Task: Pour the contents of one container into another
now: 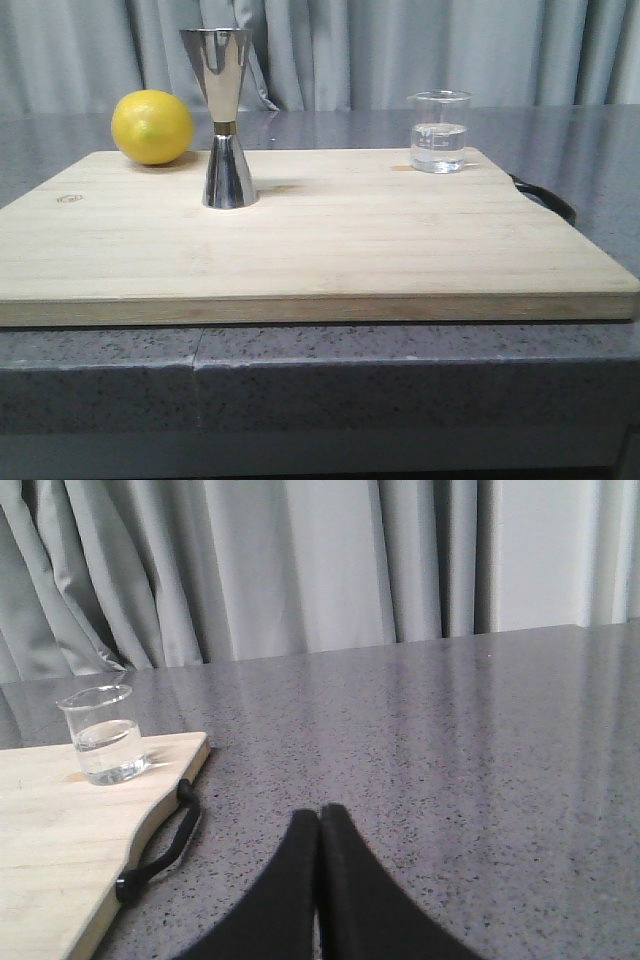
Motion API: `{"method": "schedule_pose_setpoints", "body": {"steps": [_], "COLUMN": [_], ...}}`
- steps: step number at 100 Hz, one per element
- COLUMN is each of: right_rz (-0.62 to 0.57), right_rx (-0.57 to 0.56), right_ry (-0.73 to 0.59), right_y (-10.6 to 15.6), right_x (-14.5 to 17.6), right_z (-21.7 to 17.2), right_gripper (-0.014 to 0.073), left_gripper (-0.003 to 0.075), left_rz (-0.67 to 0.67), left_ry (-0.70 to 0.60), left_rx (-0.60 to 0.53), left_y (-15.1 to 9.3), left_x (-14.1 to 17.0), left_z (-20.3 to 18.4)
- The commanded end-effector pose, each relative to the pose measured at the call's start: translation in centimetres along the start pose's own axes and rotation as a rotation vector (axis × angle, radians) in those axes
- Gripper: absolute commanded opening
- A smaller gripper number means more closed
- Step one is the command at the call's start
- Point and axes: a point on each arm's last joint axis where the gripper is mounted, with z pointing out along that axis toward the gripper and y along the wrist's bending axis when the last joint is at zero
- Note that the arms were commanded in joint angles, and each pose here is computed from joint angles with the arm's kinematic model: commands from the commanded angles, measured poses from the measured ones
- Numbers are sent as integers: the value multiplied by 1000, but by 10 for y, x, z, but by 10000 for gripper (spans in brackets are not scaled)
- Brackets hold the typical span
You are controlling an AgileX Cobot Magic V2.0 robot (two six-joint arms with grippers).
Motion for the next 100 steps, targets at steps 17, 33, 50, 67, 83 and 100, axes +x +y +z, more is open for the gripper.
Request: {"method": "schedule_pose_setpoints", "body": {"steps": [17,33,50,67,83,100], "right_rz": [-3,-3,-3,-3,-3,-4], "right_rx": [-4,-4,-4,-4,-6,-12], "right_ry": [-84,-84,-84,-88,-104,-151], "right_y": [0,0,0,0,0,1], "right_x": [-2,-2,-2,-2,-3,-9], "right_z": [-1,-1,-1,-1,-2,-2], "right_gripper": [-75,-75,-75,-75,-75,-75], "left_gripper": [-19,-19,-19,-19,-19,-19], "left_rz": [-17,-17,-17,-17,-17,-27], "left_ry": [-71,-71,-71,-71,-107,-216], "left_rx": [-1,-1,-1,-1,0,2], "left_y": [1,1,1,1,1,0], "left_x": [4,4,4,4,0,-12], "left_z": [-2,-2,-2,-2,-2,-4]}}
